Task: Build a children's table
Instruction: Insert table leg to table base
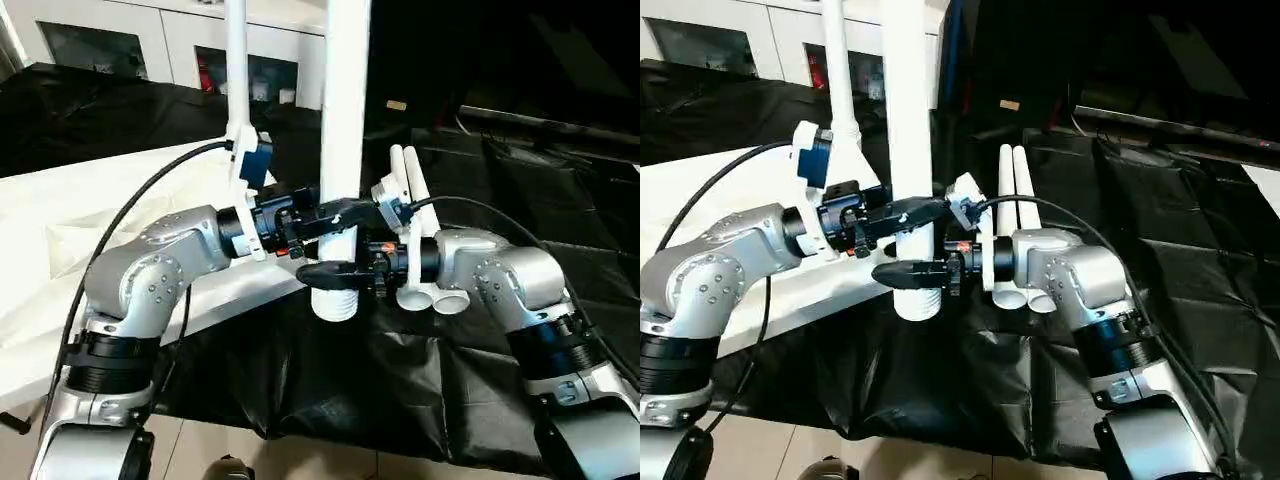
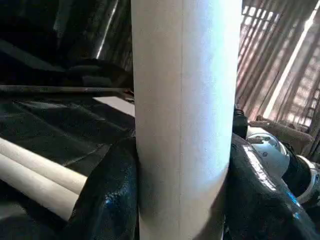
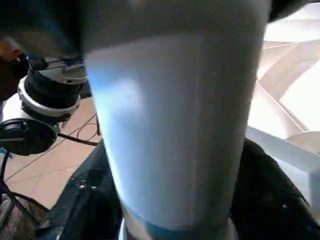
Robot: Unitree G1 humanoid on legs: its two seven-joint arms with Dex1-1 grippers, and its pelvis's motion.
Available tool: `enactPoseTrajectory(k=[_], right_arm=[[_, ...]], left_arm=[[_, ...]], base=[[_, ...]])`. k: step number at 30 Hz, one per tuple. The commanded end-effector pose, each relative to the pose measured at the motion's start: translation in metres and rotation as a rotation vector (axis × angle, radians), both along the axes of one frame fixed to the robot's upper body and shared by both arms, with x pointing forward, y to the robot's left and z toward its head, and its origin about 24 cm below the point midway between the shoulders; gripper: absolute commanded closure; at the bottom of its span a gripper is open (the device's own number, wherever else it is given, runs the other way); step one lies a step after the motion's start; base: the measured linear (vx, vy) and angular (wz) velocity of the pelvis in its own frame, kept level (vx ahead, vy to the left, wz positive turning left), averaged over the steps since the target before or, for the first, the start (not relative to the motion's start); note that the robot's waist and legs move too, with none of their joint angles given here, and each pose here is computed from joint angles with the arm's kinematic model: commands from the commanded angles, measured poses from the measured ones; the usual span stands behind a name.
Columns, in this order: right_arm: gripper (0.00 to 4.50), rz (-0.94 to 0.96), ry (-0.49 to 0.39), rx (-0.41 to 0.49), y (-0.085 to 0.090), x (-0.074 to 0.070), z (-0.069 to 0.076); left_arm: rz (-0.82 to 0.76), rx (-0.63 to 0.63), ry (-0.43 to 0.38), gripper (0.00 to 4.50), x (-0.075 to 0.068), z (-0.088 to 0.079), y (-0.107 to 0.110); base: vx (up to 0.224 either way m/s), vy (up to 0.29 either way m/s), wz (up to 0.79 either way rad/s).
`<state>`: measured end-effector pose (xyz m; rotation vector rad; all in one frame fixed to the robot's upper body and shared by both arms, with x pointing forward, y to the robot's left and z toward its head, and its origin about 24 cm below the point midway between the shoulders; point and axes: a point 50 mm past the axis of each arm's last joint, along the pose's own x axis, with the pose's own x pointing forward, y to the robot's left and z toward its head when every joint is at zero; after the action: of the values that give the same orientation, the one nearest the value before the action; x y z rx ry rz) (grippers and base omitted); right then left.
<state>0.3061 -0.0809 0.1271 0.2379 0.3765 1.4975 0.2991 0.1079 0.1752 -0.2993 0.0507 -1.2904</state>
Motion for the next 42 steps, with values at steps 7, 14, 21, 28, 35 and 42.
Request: enactPoseTrajectory(k=[7,14,21,28,35,42], right_arm=[[2.50,-0.045,-0.039,-0.022,-0.003,0.006,0.003],[2.56,-0.052,-0.039,-0.020,-0.001,0.004,-0.001],[2.56,-0.167,-0.070,0.045,0.002,0.012,0.000],[2.56,-0.358,-0.133,0.049,0.003,0.023,-0.004],[2.57,-0.677,-0.238,-0.101,-0.004,0.039,-0.032],[2.57,-0.803,-0.252,-0.130,-0.011,0.044,-0.044]], left_arm=[[0.026,0.011,0.021,1.85,0.005,-0.002,-0.005],[0.095,-0.069,-0.062,1.39,0.010,0.010,-0.006],[0.262,-0.339,-0.192,1.39,0.018,0.052,0.001],[0.411,-0.298,-0.167,1.39,0.029,0.048,0.019],[0.452,0.357,-0.136,1.39,0.021,-0.036,0.034],[0.357,0.617,-0.029,1.39,0.006,-0.093,0.034]], base=[[0.000,0.000,0.00],[0.000,0.000,0.00],[0.000,0.000,0.00],[0.000,0.000,0.00],[0.000,0.000,0.00],[0.000,0.000,0.00]])
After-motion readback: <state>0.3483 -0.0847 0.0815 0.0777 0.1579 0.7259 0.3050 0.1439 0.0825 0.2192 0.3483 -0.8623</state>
